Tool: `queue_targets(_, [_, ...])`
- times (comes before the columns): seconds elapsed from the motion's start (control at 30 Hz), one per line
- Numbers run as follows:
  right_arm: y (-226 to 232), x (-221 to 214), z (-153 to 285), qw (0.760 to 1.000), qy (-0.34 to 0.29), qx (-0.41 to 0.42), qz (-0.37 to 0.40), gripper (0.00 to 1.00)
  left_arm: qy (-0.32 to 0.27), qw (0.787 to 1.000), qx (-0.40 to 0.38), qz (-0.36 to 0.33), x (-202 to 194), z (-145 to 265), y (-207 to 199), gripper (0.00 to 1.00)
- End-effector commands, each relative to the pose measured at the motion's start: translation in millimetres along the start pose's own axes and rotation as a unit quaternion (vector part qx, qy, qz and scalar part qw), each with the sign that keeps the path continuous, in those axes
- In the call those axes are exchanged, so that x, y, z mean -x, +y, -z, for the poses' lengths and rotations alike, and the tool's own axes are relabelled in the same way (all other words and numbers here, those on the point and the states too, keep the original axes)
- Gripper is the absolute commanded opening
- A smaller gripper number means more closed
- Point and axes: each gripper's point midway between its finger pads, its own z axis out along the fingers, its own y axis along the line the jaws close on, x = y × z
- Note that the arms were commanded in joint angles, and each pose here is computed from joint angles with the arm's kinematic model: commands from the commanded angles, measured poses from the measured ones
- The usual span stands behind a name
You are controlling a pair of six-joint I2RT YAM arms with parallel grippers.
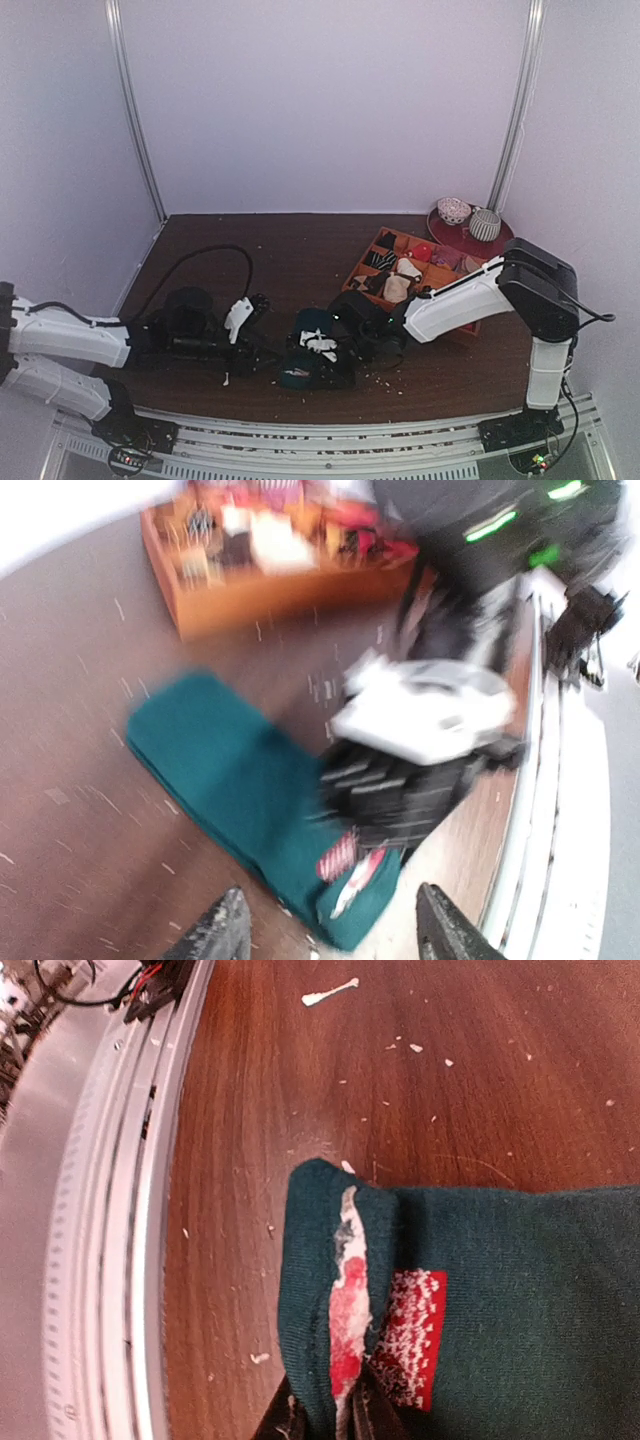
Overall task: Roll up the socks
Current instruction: Roll a pair of socks at the center of the board.
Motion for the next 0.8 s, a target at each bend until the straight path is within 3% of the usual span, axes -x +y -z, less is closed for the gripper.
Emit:
queue_targets(0.0, [23,-48,-6,0.955,0.118,0.113,-0.247,0.13,-0.079,0.992,0.016,-0.100,17,22,-10,0.57])
queue_targets(0.1, [14,-49,-6,0.933,0.108,0.134,-0.317,0.13,-0.097,0.987,-0.011,-0.125,11,21,-24,0.57])
queue_targets(0.23, [-5,-61,-3,0.919,0.116,0.123,-0.356,0.13,-0.059,0.987,-0.021,-0.146,-11,2,-29,0.56])
queue_targets(0.77, [-12,-64,1,0.907,0.123,0.143,-0.376,0.13,-0.020,0.977,-0.044,-0.207,-34,-63,-39,0.56])
